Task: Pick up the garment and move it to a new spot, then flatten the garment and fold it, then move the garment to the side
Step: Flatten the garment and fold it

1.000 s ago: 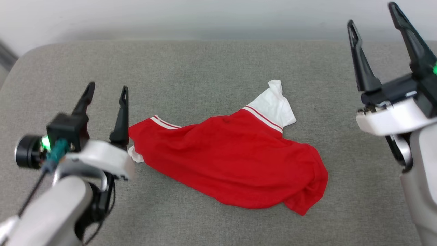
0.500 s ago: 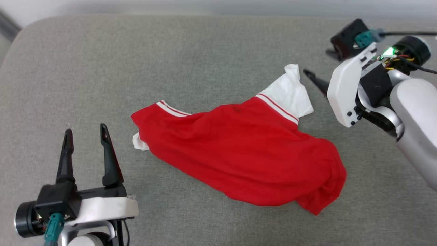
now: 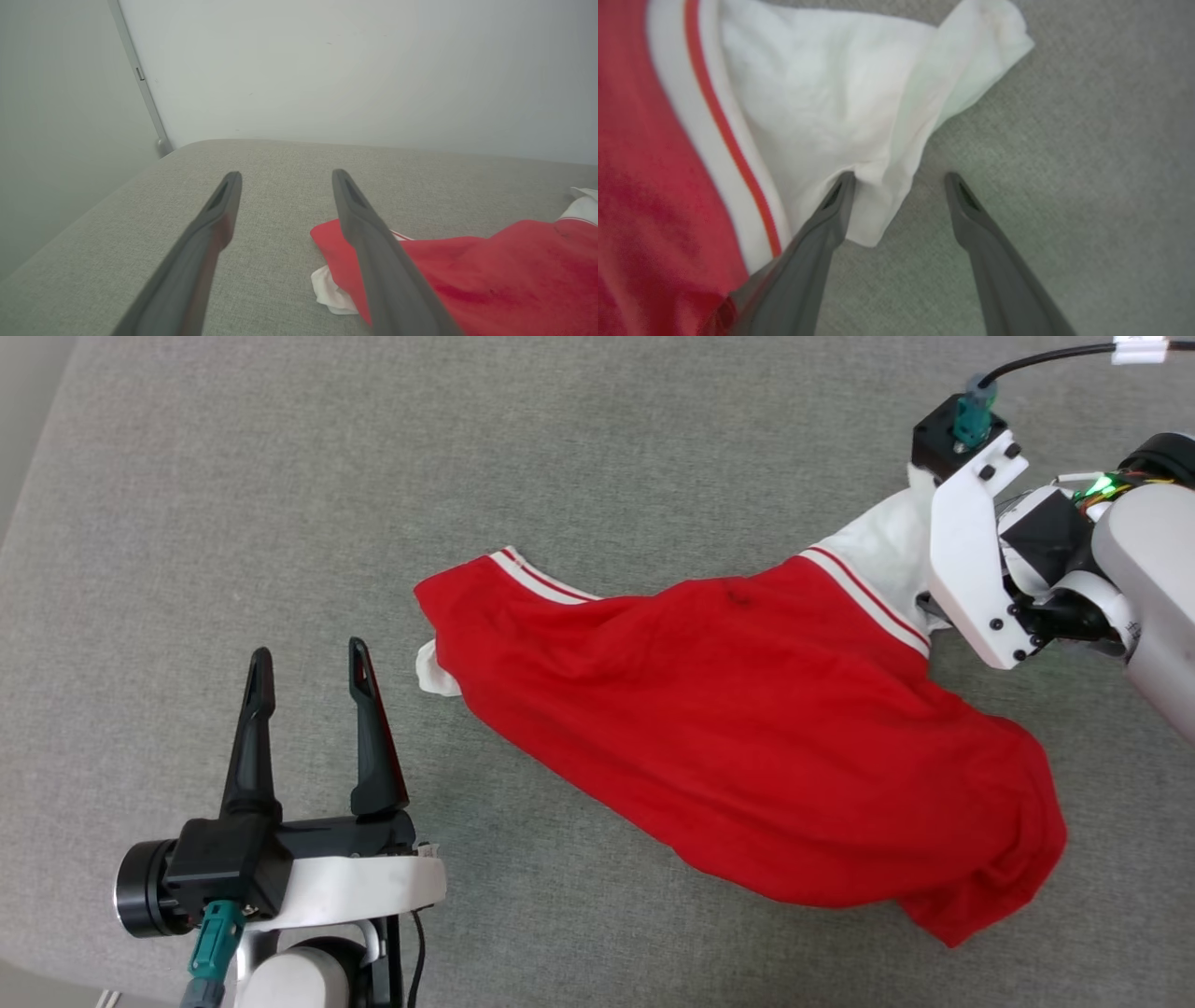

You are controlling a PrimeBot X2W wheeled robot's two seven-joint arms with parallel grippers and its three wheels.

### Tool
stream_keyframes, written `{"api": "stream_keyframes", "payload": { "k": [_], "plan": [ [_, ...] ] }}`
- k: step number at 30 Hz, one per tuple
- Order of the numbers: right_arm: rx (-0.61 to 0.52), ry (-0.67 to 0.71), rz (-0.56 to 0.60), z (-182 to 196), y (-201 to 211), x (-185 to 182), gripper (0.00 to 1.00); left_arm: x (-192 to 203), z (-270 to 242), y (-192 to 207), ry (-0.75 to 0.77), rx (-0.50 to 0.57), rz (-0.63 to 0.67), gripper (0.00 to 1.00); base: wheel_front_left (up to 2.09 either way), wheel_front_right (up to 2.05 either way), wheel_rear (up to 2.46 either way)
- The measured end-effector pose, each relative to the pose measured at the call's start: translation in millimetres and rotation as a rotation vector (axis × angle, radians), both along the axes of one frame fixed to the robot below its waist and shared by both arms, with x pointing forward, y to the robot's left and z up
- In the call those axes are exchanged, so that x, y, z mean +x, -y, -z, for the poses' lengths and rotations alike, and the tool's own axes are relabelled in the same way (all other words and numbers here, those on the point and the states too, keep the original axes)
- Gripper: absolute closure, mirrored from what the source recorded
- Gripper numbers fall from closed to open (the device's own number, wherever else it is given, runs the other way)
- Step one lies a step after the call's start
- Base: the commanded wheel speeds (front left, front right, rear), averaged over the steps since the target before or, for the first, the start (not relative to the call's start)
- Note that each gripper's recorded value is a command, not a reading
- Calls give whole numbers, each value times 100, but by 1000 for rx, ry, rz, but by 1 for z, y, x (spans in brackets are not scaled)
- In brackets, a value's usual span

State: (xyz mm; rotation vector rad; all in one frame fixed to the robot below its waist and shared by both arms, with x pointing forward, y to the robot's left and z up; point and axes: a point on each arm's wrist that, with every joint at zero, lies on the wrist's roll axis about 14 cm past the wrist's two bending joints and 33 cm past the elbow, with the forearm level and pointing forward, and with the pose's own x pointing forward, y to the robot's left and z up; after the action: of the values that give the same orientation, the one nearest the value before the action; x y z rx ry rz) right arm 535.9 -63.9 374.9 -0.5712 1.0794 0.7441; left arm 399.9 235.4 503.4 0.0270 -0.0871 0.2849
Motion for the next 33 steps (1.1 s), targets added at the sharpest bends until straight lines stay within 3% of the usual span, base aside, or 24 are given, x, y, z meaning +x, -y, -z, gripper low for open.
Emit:
{"api": "stream_keyframes", "payload": {
  "k": [5, 6, 7, 8, 12, 17, 23, 33],
  "plan": [
    [21, -51, 2, 15, -8, -1, 0, -1, 5, -4, -17, 9, -9, 0, 0, 0, 0],
    [31, -48, 5, 15, -9, -1, 62, -1, 5, -5, -18, 13, -10, 0, 0, 0, 0],
    [41, -37, 6, 13, -9, 0, 92, -2, 4, -6, -15, 12, -12, 0, 0, 0, 0],
    [52, -26, 5, 11, -10, 0, 100, -2, 3, -6, -13, 14, -11, 0, 0, 0, 0],
    [108, 46, -20, -8, -17, -1, 100, -6, -4, -8, 5, 20, -17, 0, 0, 0, 0],
    [232, 213, -27, -61, -13, 7, 100, -18, -13, -8, 26, 21, -15, 0, 0, 0, 0],
    [313, 394, -2, -123, 27, 2, 100, -30, -20, -1, 46, 3, 1, 0, 0, 0, 0],
    [308, 403, 213, -112, 132, -56, 100, -32, -19, 22, 48, -28, 81, 0, 0, 0, 0]
  ]
}}
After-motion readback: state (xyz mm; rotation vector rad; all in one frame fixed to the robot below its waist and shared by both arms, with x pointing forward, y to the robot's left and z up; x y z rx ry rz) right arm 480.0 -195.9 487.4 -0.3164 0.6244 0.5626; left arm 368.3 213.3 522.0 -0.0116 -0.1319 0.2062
